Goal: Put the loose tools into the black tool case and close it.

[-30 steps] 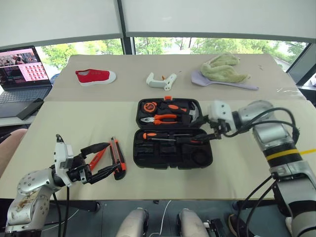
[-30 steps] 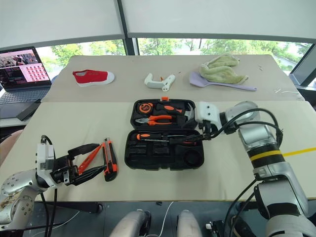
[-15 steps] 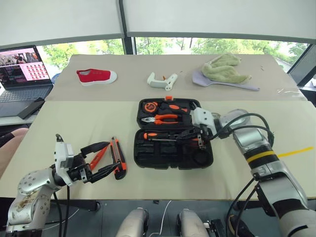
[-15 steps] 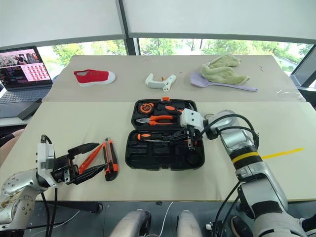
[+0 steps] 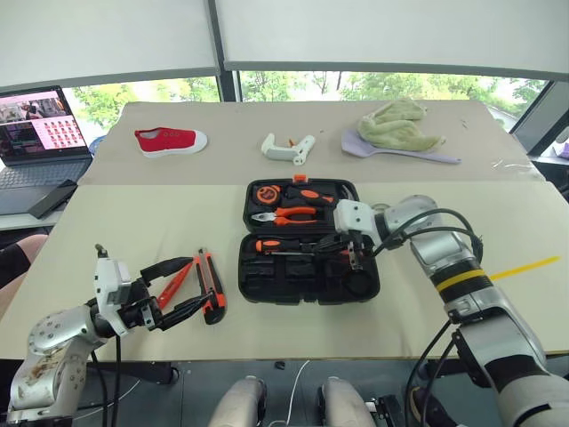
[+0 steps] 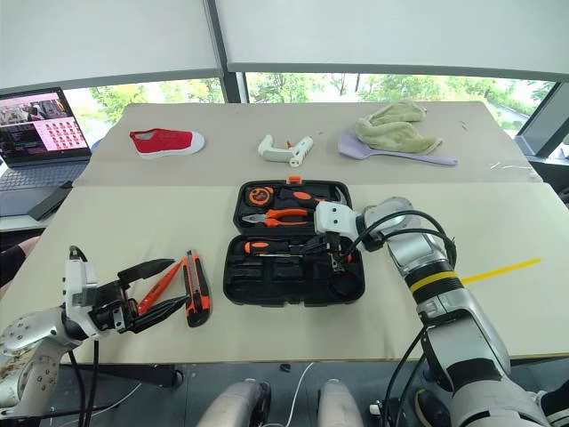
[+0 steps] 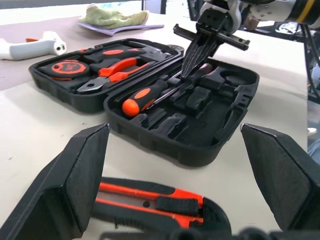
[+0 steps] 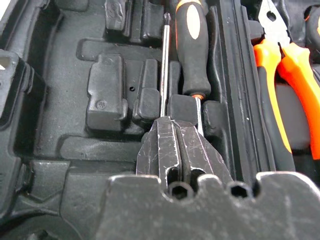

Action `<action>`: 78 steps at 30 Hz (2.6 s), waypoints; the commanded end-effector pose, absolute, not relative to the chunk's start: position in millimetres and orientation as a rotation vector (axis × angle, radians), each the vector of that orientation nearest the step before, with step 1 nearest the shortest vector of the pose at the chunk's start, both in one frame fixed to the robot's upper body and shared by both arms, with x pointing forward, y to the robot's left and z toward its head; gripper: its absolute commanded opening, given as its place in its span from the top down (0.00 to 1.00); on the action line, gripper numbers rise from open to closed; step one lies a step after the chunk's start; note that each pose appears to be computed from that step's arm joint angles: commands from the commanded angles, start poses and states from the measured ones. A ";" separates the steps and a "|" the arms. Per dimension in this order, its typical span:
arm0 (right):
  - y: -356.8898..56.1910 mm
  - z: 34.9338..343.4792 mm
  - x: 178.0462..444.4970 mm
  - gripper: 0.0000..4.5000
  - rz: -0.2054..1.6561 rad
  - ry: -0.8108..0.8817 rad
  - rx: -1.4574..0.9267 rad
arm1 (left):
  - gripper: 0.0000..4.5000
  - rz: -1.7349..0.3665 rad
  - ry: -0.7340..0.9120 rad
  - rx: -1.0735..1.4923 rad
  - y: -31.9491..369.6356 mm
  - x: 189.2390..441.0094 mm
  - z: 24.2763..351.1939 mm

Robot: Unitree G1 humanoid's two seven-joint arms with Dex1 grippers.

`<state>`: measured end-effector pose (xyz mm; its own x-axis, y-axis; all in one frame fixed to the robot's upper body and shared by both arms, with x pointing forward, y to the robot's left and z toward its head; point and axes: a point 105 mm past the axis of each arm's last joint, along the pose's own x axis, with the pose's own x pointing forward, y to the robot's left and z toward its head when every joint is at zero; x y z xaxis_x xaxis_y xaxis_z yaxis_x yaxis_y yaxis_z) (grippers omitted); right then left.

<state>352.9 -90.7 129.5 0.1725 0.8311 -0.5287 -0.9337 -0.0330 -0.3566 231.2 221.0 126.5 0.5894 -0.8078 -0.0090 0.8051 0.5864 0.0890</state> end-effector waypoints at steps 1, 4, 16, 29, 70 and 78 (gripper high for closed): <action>-102.9 171.1 350.9 0.93 1.374 -0.024 -0.566 | 0.00 -0.801 -0.037 0.071 254.0 226.3 137.5; -134.3 181.0 328.1 0.75 1.400 -0.094 -0.449 | 0.00 -0.666 0.014 0.068 286.7 215.9 135.2; -225.1 146.6 263.6 0.01 1.179 -0.160 -0.295 | 0.00 -0.313 0.324 0.006 357.4 181.3 103.1; -162.0 197.2 248.1 0.01 1.302 -0.391 -0.236 | 0.00 -0.412 0.530 0.037 294.3 238.1 97.8; -216.1 184.7 242.9 0.00 1.198 -0.148 -0.352 | 0.91 -1.407 0.392 0.704 143.0 299.0 183.6; -200.5 188.6 232.0 0.00 1.188 -0.126 -0.317 | 0.91 -1.445 0.452 0.895 97.8 333.7 162.1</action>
<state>236.8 -205.7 174.0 0.3795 0.9192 -0.1053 -0.9000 0.3403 -0.2725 326.6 95.1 159.1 0.0819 -0.6843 -0.7246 0.9717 -0.1069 0.2108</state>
